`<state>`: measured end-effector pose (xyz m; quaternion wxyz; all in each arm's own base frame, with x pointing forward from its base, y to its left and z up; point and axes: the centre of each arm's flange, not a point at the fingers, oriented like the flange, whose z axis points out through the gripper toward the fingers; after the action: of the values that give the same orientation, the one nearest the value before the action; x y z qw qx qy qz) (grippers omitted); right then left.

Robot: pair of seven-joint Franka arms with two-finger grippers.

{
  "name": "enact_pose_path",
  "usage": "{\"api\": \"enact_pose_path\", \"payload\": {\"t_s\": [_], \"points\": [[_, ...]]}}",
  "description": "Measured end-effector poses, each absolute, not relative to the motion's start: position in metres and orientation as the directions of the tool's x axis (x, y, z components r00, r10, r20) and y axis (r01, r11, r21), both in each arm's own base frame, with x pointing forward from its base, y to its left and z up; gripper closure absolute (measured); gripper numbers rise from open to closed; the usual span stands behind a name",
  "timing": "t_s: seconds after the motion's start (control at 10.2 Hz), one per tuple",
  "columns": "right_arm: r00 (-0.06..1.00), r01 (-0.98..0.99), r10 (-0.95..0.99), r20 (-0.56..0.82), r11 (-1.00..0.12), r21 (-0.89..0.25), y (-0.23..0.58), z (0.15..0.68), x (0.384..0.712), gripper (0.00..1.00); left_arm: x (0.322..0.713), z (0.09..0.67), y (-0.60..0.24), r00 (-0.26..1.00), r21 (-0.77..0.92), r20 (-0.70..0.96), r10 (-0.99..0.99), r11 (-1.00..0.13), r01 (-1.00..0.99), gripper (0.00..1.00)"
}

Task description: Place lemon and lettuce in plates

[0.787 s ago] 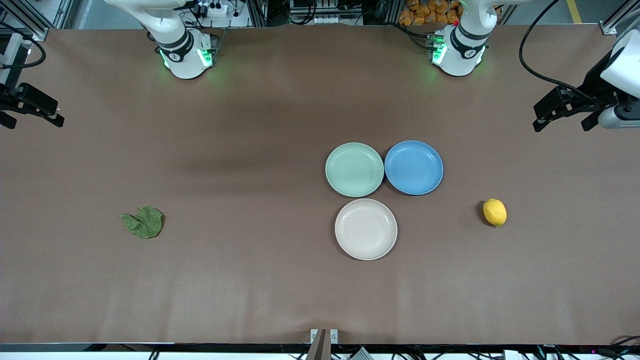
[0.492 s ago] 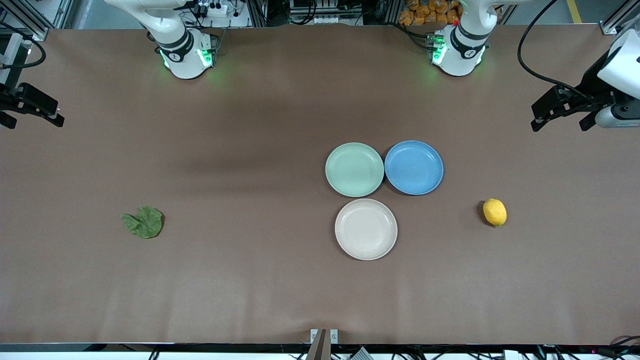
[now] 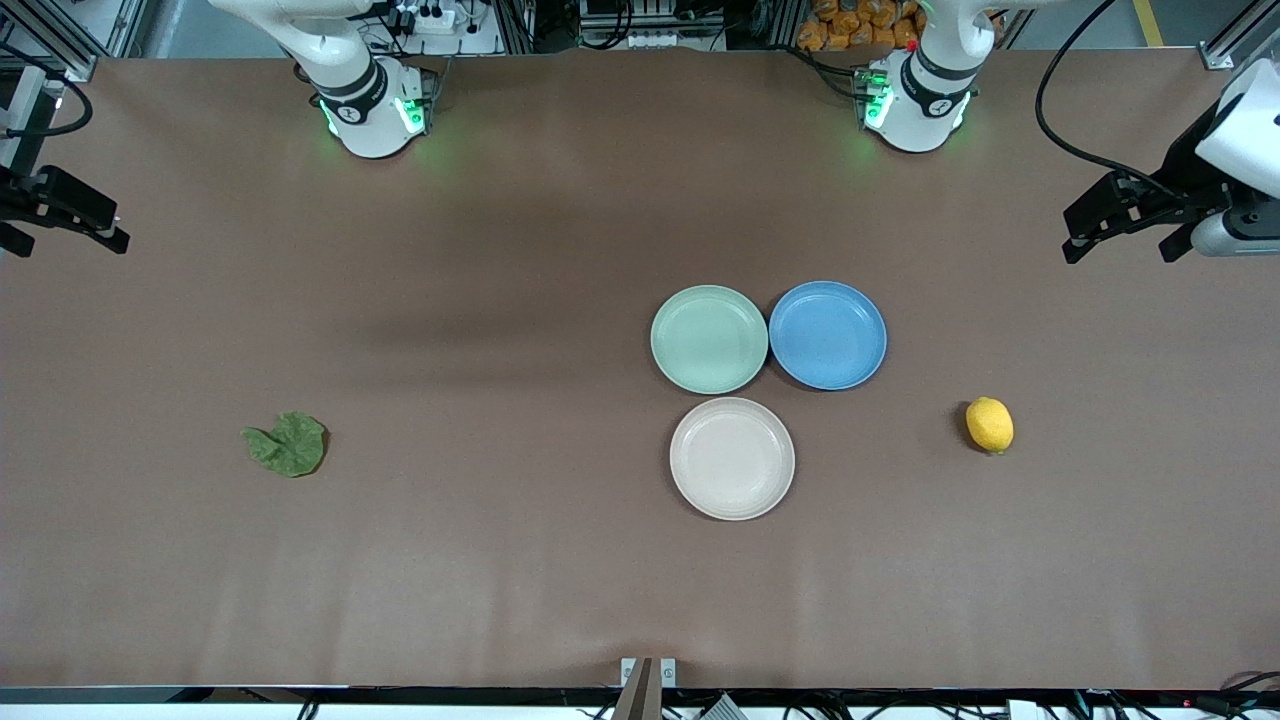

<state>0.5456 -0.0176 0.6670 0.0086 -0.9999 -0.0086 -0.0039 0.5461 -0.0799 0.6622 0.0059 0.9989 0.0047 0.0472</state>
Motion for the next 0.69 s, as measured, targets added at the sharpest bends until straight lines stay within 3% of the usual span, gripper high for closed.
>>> {"api": "enact_pose_path", "payload": {"t_s": [0.69], "points": [[0.999, 0.007, 0.007, -0.036, -1.000, -0.019, -0.023, 0.637, 0.549, 0.00, 0.553, 0.648, -0.085, 0.998, 0.011, 0.068, 0.001, -1.000, 0.000, 0.00]]}}
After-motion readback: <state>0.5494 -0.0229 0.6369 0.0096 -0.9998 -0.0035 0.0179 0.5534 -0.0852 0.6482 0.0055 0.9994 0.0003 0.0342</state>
